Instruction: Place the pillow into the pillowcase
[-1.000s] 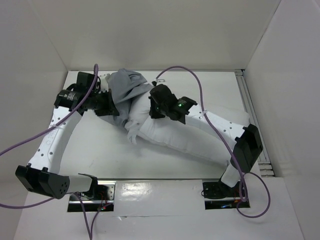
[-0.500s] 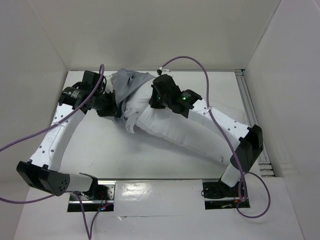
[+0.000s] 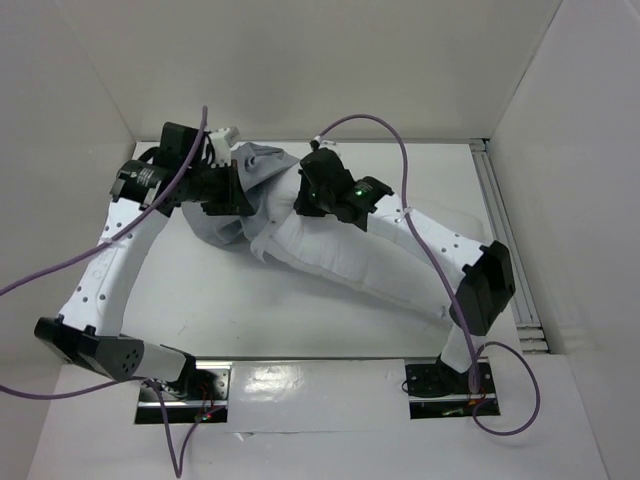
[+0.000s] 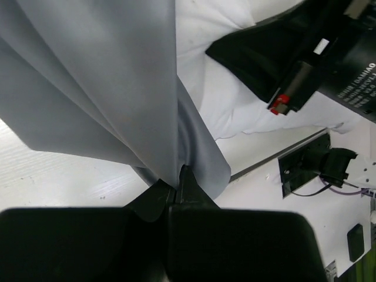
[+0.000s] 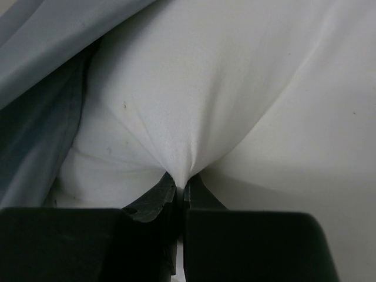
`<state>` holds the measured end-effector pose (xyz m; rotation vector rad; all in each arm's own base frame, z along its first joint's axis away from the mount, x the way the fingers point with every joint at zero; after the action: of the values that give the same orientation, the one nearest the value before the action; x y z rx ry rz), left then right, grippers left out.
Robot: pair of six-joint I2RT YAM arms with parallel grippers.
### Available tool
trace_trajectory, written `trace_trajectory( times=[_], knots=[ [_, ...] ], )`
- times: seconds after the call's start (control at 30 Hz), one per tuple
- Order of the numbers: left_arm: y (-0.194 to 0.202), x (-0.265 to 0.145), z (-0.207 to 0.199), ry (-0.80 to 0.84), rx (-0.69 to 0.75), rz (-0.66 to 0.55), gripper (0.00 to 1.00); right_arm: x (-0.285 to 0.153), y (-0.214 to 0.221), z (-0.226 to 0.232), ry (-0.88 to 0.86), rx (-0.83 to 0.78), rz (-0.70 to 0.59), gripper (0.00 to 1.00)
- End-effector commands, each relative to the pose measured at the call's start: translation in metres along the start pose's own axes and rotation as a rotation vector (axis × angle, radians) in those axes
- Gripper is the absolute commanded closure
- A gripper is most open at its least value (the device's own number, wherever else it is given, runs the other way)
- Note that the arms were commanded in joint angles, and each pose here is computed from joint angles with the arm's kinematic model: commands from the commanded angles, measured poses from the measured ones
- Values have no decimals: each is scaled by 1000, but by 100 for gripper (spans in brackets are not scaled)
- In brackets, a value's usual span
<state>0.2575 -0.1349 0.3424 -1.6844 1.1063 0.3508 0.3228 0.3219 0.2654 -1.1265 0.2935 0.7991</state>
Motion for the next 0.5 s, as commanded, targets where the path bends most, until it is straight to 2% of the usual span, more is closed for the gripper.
trace_trajectory(
  times=[0.0, 0.07, 0.1, 0.13, 0.23, 0.3, 0.37, 0.47],
  knots=[
    [15, 33, -1, 57, 22, 105, 100, 39, 6, -24, 71, 39, -23, 100],
    [27, 50, 11, 24, 8, 169, 97, 44, 17, -32, 89, 46, -2, 100],
    [33, 57, 14, 15, 22, 198, 90, 48, 19, -35, 104, 43, -1, 100],
    [38, 64, 20, -7, 18, 234, 72, 49, 23, -37, 112, 50, 8, 100],
    [39, 64, 29, -80, 12, 232, 49, 49, 24, -43, 115, 56, 1, 100],
    [22, 58, 32, -142, 22, 159, 33, 48, 25, -44, 109, 58, -6, 100],
    [7, 56, 36, -203, 12, 103, 32, 47, 27, -44, 99, 59, -3, 100],
    [-4, 72, 45, -282, 20, 89, 32, 42, 28, -44, 84, 62, -3, 100]
  ],
)
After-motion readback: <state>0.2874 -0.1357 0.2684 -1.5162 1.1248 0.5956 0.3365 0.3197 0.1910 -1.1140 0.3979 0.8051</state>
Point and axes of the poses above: each gripper's point midway between its finger pads, its own x axis out along the fingers, its own z axis along the line the jaws close on, y = z × x, the point moved 4 cm from there along -x, back along the fingers, and after that the axes turned 2 degrees about x, right-handed, at the moved point
